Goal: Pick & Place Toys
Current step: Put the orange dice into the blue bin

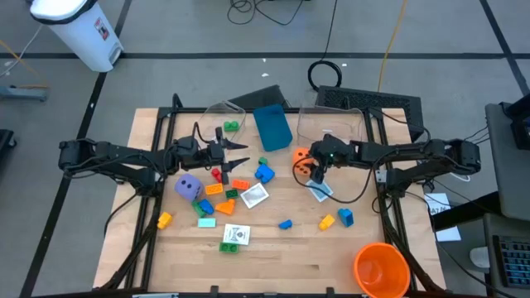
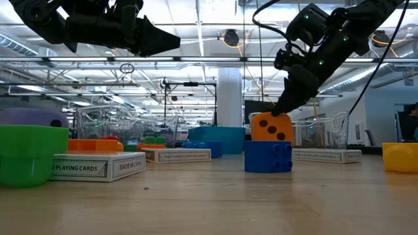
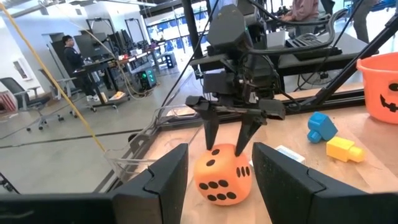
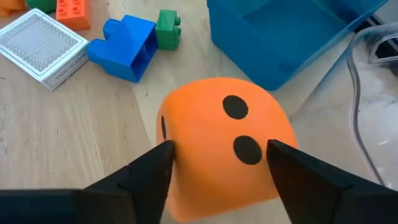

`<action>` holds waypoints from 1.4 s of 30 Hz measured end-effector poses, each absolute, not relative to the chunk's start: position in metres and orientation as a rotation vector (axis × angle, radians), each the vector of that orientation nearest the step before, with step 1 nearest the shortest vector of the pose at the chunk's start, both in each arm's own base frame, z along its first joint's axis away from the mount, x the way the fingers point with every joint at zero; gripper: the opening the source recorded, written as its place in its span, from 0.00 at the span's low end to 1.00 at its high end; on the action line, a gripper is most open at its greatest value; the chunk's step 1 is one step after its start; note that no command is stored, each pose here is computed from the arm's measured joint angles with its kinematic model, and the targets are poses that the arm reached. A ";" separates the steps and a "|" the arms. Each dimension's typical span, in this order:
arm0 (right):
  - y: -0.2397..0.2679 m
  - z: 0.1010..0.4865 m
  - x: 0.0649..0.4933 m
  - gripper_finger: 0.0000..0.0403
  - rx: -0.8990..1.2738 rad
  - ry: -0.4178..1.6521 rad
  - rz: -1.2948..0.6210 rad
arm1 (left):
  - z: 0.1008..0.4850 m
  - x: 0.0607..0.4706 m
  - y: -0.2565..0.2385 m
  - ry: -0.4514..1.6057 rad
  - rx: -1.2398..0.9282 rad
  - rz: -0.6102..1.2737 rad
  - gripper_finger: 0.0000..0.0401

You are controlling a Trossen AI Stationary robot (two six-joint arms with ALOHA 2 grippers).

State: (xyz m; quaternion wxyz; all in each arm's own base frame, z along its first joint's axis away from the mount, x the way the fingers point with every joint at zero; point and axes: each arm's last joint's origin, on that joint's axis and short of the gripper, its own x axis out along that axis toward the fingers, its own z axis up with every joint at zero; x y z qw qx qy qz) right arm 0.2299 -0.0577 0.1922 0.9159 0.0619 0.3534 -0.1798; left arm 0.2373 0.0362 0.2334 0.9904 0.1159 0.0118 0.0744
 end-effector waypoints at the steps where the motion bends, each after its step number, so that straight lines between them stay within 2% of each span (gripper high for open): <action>1: -0.058 0.192 0.230 0.59 0.128 0.728 -0.370 | 0.233 0.237 0.036 0.024 0.232 0.149 0.46; 7: -0.057 0.193 0.231 0.51 0.134 0.720 -0.348 | 0.233 0.237 0.036 0.023 0.230 0.149 0.46; 13: -0.055 0.198 0.230 0.52 0.137 0.695 -0.331 | 0.233 0.237 0.036 0.023 0.230 0.149 0.46; 21: -0.047 0.208 0.234 0.61 0.201 0.596 -0.305 | 0.233 0.237 0.036 0.023 0.230 0.149 0.46; 37: -0.054 0.207 0.232 0.87 0.151 0.607 -0.318 | 0.234 0.237 0.036 0.022 0.230 0.149 0.46; 42: -0.056 0.210 0.233 0.90 0.085 0.584 -0.308 | 0.234 0.237 0.036 0.022 0.231 0.149 0.46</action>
